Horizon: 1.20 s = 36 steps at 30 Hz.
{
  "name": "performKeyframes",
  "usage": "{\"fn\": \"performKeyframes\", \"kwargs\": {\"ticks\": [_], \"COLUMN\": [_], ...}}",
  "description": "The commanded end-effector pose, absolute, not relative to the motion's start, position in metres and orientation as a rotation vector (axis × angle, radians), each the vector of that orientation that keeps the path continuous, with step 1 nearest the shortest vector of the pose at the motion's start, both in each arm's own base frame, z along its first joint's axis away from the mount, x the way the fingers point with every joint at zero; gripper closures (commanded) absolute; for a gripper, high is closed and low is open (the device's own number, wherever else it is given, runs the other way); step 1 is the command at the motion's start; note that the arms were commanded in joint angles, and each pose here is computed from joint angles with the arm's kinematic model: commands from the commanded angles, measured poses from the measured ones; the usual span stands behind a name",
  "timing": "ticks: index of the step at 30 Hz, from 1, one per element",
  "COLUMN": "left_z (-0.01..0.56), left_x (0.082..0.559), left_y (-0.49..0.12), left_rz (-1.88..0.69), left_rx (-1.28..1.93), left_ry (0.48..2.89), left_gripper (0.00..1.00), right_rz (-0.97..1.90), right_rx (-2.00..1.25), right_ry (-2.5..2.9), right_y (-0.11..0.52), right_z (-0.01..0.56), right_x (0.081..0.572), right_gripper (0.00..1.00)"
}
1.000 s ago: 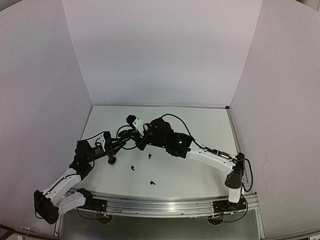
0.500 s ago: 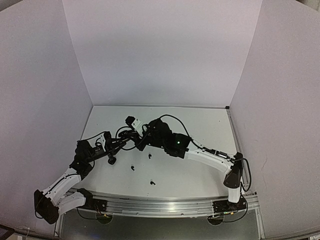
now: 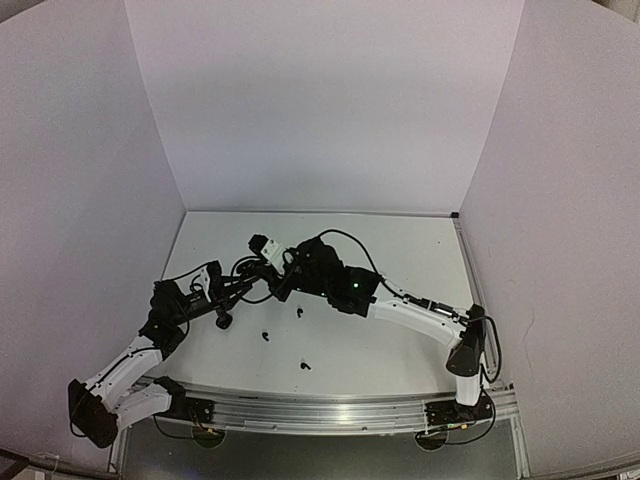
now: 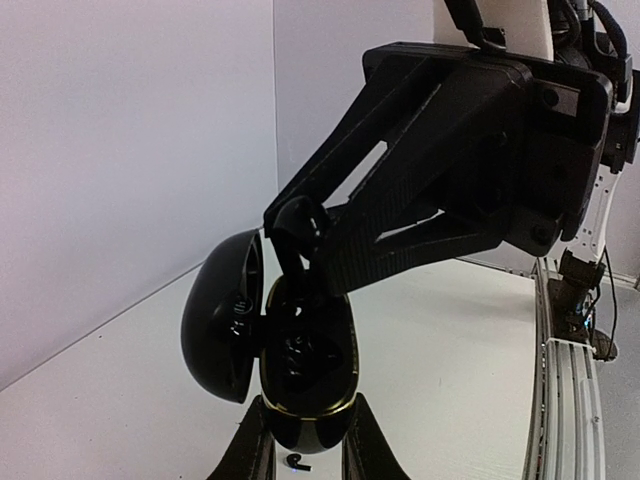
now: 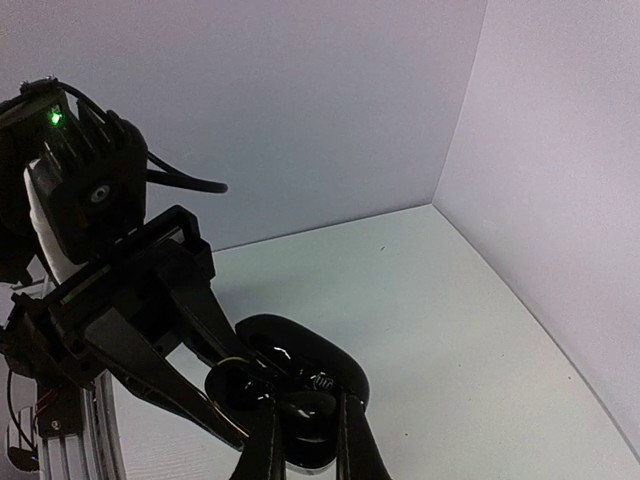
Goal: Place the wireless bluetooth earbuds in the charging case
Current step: Insert the right earbud into the right side groove of the charging case.
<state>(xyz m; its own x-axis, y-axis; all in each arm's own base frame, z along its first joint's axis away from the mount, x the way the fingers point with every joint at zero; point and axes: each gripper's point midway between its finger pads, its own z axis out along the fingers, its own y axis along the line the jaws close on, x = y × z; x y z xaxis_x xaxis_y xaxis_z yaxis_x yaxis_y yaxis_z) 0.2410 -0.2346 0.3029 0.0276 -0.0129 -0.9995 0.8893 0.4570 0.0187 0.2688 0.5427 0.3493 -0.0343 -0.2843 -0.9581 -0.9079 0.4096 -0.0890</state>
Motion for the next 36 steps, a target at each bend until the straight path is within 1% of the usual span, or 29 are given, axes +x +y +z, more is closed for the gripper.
{"fn": "performKeyframes", "kwargs": {"ticks": [1,4,10,13,22,27,36], "left_z": [0.321,0.32,0.32,0.319,0.32,0.322,0.322], "left_x": [0.239,0.24,0.24,0.241,0.241,0.242,0.243], "left_y": [-0.235,-0.235,-0.236,-0.236,-0.237,-0.236,-0.237], "left_rz": [-0.847,-0.846,-0.848,-0.851,-0.851,-0.847,-0.845], "left_rx": [0.839,0.837,0.839,0.842,0.842,0.839,0.838], "left_ry": [1.296,1.297,1.299,1.3,1.3,1.299,1.303], "left_gripper": [1.0,1.0,1.0,1.0,1.0,1.0,1.0], "right_rz": [0.646,0.641,0.639,0.636,0.631,0.611,0.61], "right_rx": [-1.109,-1.123,-1.13,-1.114,-1.116,-1.114,-1.102], "right_ry": [1.54,1.538,1.543,1.563,1.574,1.578,1.592], "right_y": [0.545,0.545,0.548,0.549,0.549,0.545,0.539], "right_z": [0.343,0.339,0.336,0.337,0.339,0.338,0.339], "right_x": [0.274,0.273,0.271,0.274,0.274,0.275,0.274], "right_gripper": [1.0,0.99,0.9,0.88,0.88,0.92,0.9]}}
